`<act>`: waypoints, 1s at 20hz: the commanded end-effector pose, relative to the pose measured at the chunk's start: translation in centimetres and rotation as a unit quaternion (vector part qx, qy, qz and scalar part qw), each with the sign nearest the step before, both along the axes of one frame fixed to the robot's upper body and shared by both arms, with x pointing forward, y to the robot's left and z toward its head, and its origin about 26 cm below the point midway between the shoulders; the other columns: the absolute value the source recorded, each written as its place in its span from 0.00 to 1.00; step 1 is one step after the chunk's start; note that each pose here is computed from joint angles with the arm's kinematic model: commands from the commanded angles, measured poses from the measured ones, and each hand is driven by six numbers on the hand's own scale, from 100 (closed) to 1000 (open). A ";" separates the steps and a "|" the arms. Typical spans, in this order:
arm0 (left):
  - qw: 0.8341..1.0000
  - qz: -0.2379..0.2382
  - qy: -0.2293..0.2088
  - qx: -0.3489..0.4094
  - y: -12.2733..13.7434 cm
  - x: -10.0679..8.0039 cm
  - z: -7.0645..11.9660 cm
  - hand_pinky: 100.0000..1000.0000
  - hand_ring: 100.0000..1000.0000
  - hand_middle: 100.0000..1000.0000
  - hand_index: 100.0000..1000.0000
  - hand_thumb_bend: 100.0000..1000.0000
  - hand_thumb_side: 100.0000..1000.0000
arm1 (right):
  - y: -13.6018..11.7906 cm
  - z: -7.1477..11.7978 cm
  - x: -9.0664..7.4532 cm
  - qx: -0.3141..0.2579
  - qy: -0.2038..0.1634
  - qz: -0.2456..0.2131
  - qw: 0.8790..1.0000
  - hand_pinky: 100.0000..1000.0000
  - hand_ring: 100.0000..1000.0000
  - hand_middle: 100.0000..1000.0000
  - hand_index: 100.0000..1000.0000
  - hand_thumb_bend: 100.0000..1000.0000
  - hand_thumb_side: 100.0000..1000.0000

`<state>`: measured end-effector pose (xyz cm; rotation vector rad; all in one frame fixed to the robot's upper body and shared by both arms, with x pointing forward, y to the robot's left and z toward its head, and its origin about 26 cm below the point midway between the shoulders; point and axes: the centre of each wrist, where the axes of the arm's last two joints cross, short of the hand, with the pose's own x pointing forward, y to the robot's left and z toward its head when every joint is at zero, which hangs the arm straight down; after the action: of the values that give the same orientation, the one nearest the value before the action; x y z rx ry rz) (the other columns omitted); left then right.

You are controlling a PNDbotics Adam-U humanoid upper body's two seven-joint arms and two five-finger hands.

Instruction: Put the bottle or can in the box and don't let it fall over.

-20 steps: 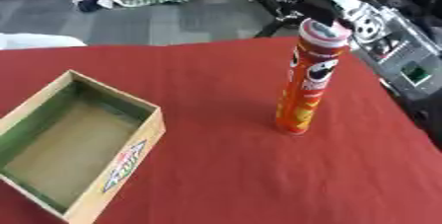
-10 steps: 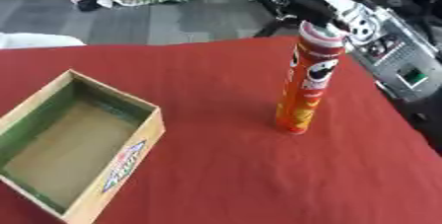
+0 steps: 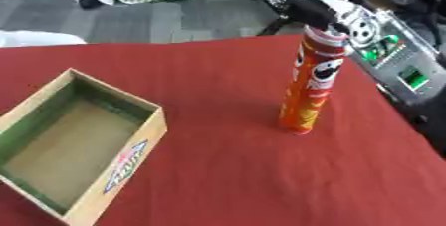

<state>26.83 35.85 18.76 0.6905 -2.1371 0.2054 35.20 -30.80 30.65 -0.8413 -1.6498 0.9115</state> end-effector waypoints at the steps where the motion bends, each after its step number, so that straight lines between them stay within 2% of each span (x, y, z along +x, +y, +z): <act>1: 1.000 -0.001 -0.016 0.015 0.1 -0.1 1.1 0.86 0.76 0.80 0.71 0.49 0.39 | -0.1 1.2 -0.4 -0.008 -0.019 -0.001 1.000 0.89 1.00 1.00 0.97 0.00 1.00; 6: 1.000 -0.001 -0.016 0.015 0.1 -0.1 1.1 0.86 0.76 0.80 0.71 0.49 0.39 | -0.3 1.2 -0.4 -0.009 -0.022 -0.007 1.000 0.89 1.00 1.00 0.97 0.00 1.00; 14: 1.000 0.001 -0.016 0.015 0.2 -0.2 1.1 0.86 0.76 0.80 0.71 0.49 0.39 | -3.4 0.5 0.2 -0.003 -0.034 -0.078 0.996 0.89 1.00 1.00 0.97 0.00 1.00; 20: 1.000 0.001 -0.016 0.014 0.2 -0.1 1.1 0.86 0.76 0.80 0.71 0.49 0.39 | -4.5 0.2 0.1 0.000 -0.037 -0.095 0.995 0.89 1.00 1.00 0.97 0.00 1.00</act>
<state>26.83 35.85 18.77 0.6913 -2.1375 0.2053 35.78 -34.32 29.21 -0.9601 -1.5906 0.7706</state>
